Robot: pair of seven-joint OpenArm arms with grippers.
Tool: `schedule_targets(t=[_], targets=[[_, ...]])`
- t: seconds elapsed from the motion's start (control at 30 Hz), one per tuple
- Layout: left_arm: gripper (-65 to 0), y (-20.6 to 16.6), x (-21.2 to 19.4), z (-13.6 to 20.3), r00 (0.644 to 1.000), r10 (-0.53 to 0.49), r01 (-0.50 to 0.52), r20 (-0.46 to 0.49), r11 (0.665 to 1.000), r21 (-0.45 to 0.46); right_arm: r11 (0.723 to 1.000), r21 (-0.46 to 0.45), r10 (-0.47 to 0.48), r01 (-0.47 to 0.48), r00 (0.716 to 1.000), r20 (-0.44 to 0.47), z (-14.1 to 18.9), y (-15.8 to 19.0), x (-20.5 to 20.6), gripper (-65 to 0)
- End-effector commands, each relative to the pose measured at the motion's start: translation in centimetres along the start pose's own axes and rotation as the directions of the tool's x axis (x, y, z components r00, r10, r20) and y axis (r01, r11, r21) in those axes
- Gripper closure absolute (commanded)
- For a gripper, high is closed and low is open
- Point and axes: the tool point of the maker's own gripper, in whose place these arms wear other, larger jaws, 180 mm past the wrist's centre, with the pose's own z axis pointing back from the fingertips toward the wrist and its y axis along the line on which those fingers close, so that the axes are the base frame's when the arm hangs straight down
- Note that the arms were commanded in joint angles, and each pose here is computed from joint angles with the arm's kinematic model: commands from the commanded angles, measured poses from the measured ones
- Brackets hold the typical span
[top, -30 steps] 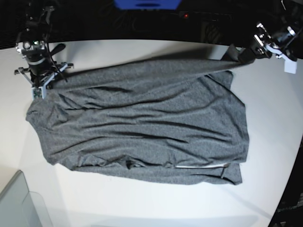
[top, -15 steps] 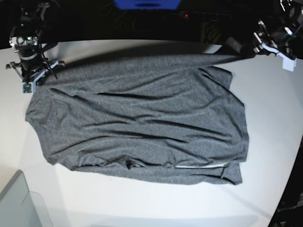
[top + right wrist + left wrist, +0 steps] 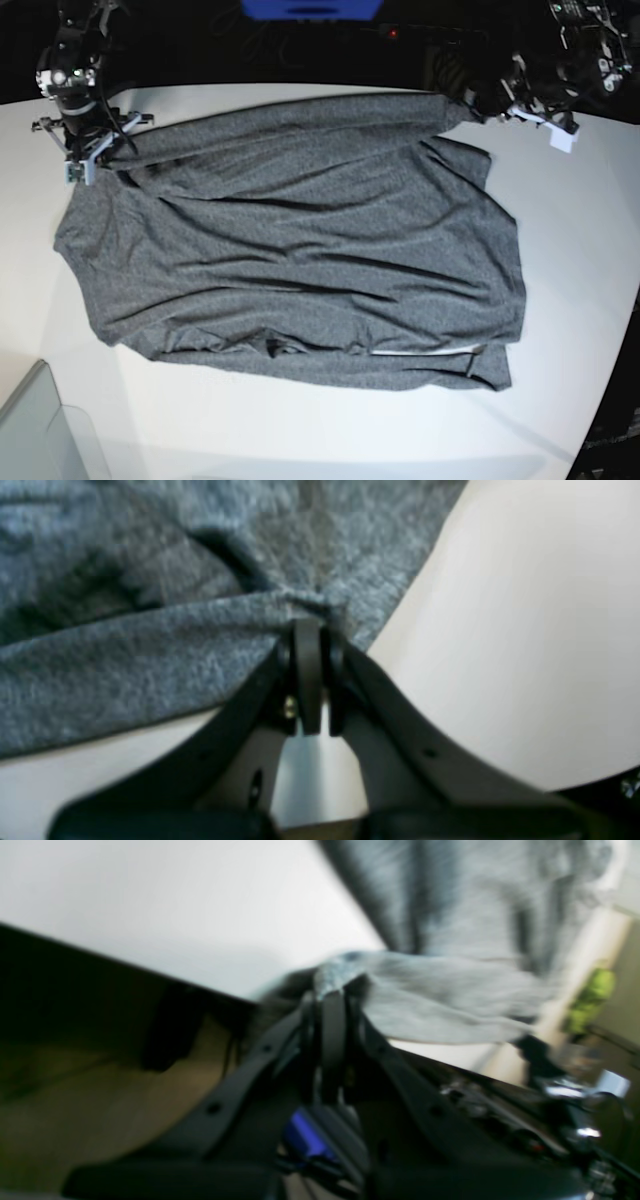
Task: Layout the t-shirt on the table in an organized manner, then fold the t-shirt properly
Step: 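Move the left gripper along the shirt edge and regrasp it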
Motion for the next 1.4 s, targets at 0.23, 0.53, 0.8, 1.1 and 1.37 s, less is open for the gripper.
schedule_targets(t=[0.23, 0.53, 0.8, 1.1, 1.37], targets=[[-0.5, -0.4, 2.3, 1.0, 0.998, -0.025, 0.025, 0.060, 1.000, 0.001, 1.000, -0.009, 0.001, -0.001, 1.000, 0.011, 0.0, -0.5, 0.1, 0.0], [-17.2, 1.3, 3.9, 3.0, 0.990, 0.022, -0.026, 0.139, 0.999, 0.027, 1.000, -0.009, 0.001, -0.001, 1.000, 0.011, 0.0, -0.5, 0.1, 0.0], [-17.2, 1.6, 5.8, 4.7, 0.975, 0.053, -0.055, 0.217, 0.998, 0.007, 1.000, -0.008, 0.001, -0.001, 1.000, 0.014, -0.1, -0.4, 0.2, 0.0], [-19.7, -3.1, 8.0, 3.7, 0.964, 0.092, -0.049, 0.251, 0.984, -0.173, 0.999, 0.026, 0.019, -0.020, 1.000, 0.017, -0.3, 0.9, 0.4, 0.0], [-34.6, -5.9, 7.8, 0.6, 0.981, -0.020, 0.046, 0.195, 0.990, -0.134, 0.999, 0.029, 0.017, -0.017, 1.000, 0.016, -0.3, 1.1, 0.5, 0.0]])
